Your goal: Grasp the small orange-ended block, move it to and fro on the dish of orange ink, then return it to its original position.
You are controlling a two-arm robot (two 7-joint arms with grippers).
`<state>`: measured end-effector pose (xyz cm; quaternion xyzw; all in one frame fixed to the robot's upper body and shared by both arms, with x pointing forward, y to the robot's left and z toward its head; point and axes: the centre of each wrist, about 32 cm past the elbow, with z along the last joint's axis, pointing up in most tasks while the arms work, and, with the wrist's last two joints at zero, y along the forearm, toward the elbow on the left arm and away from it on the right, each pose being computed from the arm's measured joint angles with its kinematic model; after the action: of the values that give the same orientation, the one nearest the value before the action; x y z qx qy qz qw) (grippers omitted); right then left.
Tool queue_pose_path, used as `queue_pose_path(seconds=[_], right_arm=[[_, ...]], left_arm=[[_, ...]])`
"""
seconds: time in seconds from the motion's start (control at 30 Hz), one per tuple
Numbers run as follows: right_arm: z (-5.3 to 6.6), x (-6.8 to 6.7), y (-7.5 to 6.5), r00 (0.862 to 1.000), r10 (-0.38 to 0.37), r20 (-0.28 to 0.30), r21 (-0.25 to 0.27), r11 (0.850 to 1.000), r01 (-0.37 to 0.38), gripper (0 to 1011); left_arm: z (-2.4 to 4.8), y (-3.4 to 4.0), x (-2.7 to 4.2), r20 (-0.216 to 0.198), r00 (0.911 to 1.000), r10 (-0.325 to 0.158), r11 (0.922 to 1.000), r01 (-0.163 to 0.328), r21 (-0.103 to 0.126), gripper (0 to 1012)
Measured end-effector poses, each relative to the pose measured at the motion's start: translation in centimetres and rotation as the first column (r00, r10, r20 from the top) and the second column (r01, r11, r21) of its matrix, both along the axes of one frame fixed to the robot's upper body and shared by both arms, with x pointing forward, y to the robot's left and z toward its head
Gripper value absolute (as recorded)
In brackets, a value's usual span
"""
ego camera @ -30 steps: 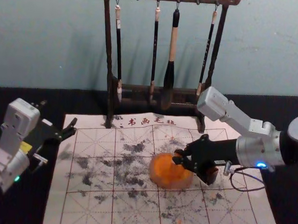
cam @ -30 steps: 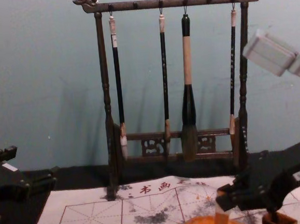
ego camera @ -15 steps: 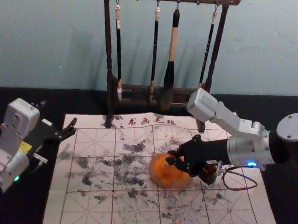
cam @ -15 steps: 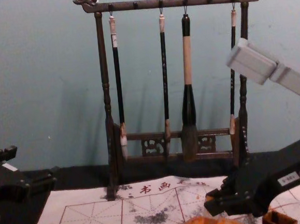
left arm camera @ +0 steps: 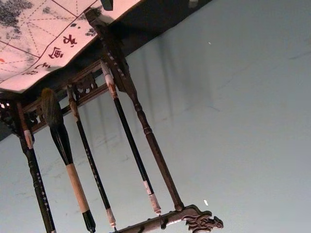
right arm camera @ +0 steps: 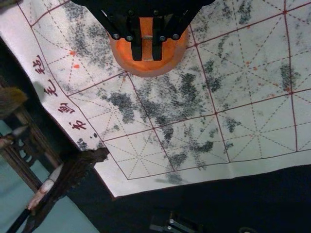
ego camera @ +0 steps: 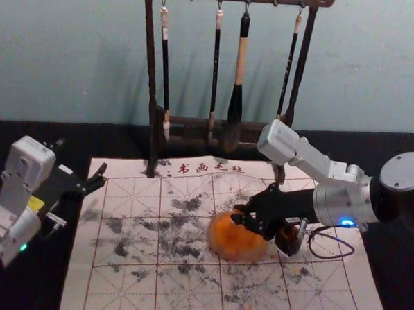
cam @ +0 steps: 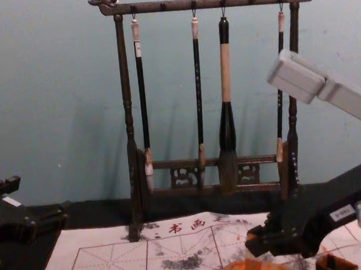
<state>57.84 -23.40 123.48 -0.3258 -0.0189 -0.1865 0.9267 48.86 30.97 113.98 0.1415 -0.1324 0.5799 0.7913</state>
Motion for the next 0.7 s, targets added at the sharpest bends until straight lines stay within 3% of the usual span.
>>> queue_pose_path(seconds=[0.43,0.7], right_arm=[[0.2,0.3,-0.9,0.999,-0.036,0.002,-0.009,0.999,0.036,79],[0.4,-0.3,-1.6,0.999,-0.041,0.001,-0.013,0.999,0.041,79]], left_arm=[[0.00,0.00,0.00,0.000,1.0000,0.000,1.0000,0.000,0.000,1001],[0.00,0.00,0.00,0.000,1.0000,0.000,1.0000,0.000,0.000,1001]])
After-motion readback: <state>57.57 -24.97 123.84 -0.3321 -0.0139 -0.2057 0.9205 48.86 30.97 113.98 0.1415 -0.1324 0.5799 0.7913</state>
